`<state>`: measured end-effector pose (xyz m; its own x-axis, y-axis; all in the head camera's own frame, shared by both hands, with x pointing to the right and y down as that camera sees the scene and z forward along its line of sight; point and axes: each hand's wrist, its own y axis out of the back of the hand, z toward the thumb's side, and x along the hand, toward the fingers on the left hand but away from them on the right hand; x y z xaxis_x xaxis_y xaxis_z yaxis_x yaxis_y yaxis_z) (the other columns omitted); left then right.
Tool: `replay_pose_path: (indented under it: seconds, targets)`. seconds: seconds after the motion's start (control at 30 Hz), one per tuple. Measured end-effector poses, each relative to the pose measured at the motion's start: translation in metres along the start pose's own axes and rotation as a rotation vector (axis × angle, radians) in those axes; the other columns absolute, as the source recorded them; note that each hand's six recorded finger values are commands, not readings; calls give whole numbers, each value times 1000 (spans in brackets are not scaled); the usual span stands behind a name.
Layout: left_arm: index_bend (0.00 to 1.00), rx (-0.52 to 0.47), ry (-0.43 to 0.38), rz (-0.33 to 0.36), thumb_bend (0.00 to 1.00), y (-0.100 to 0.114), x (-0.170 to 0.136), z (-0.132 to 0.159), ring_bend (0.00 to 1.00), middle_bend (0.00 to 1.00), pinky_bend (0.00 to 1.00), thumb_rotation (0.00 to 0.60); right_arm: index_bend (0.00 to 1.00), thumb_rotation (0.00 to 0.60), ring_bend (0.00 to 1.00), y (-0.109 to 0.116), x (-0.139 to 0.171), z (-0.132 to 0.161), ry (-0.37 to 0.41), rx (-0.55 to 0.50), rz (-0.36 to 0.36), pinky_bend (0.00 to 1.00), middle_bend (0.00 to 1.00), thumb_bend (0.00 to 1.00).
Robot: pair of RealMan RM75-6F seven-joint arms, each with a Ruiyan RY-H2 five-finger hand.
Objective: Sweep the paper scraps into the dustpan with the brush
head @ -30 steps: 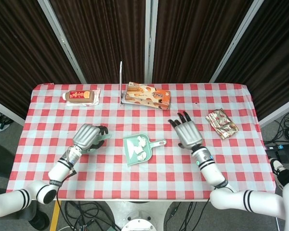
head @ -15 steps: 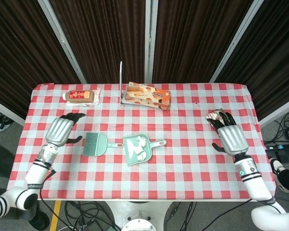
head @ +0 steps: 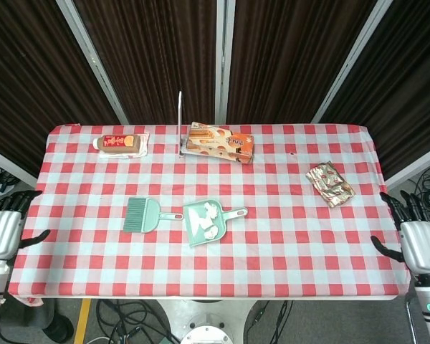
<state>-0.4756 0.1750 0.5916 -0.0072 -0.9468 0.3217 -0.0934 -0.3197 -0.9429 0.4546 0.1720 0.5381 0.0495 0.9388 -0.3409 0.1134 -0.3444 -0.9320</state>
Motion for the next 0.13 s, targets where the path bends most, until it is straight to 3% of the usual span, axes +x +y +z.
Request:
replay_pose_path:
  seconds: [0.13]
  targets:
    - [185, 8, 47, -22, 125, -3, -28, -11, 173, 199, 228, 600, 83, 600, 0, -4, 12, -7, -6, -10, 8, 0, 189, 156]
